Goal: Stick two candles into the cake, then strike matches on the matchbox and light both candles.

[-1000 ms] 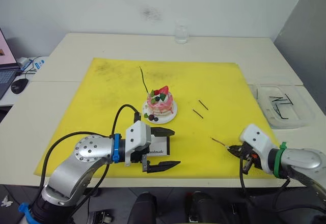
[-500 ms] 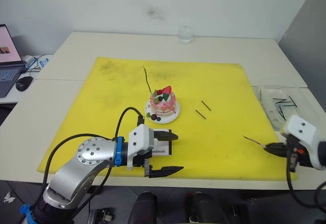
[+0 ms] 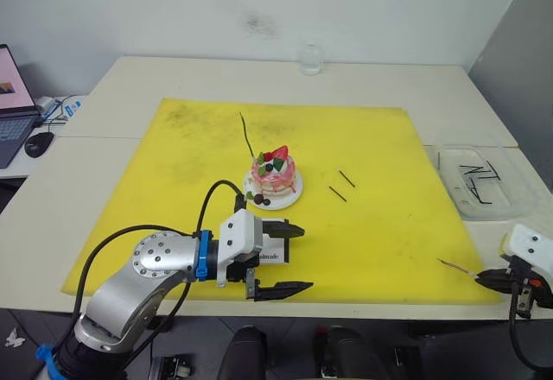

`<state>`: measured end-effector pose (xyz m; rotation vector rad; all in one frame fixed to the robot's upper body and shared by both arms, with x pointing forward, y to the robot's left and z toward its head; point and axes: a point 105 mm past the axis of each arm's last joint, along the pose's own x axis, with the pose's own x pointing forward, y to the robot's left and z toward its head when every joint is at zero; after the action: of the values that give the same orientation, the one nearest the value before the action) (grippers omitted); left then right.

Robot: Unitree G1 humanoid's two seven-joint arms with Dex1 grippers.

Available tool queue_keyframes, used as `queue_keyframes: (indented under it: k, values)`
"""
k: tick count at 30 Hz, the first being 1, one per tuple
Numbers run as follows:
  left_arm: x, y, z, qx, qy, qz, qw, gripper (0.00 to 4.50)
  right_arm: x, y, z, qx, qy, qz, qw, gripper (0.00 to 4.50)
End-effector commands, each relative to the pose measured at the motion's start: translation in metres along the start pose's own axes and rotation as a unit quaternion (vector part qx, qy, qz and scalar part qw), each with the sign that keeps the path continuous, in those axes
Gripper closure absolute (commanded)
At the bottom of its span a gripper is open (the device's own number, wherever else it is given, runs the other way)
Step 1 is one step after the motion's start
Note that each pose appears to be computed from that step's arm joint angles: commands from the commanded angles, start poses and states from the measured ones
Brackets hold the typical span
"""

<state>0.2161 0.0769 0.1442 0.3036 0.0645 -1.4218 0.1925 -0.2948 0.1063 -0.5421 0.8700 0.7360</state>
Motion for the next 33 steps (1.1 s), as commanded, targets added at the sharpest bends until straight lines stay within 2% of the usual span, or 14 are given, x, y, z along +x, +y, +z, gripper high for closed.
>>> queue_keyframes:
  k: [1,7,14,18,23,33]
  values:
    - [0.003,-0.003,0.009,0.019,-0.009,-0.009,1.0,0.0,0.001,-0.003,0.004,-0.005,-0.001,-0.006,1.0,3.78]
    - [0.003,-0.003,0.009,0.018,-0.009,-0.006,1.0,0.0,-0.004,-0.011,0.01,-0.005,-0.001,-0.016,1.0,1.69]
    - [0.005,-0.004,0.006,0.015,-0.007,-0.001,1.0,0.0,-0.021,-0.005,0.034,0.002,0.019,0.011,1.0,1.69]
    - [0.008,-0.004,0.007,0.017,-0.01,0.003,1.0,0.0,-0.016,-0.009,0.03,0.007,0.071,-0.005,0.997,1.69]
    - [0.01,-0.007,0.006,0.017,-0.012,0.004,1.0,0.0,-0.006,-0.008,0.027,-0.002,0.103,0.014,0.995,1.69]
    - [0.013,-0.008,0.005,0.017,-0.014,0.012,1.0,0.0,0.013,-0.007,0.028,-0.015,0.111,0.032,0.993,1.69]
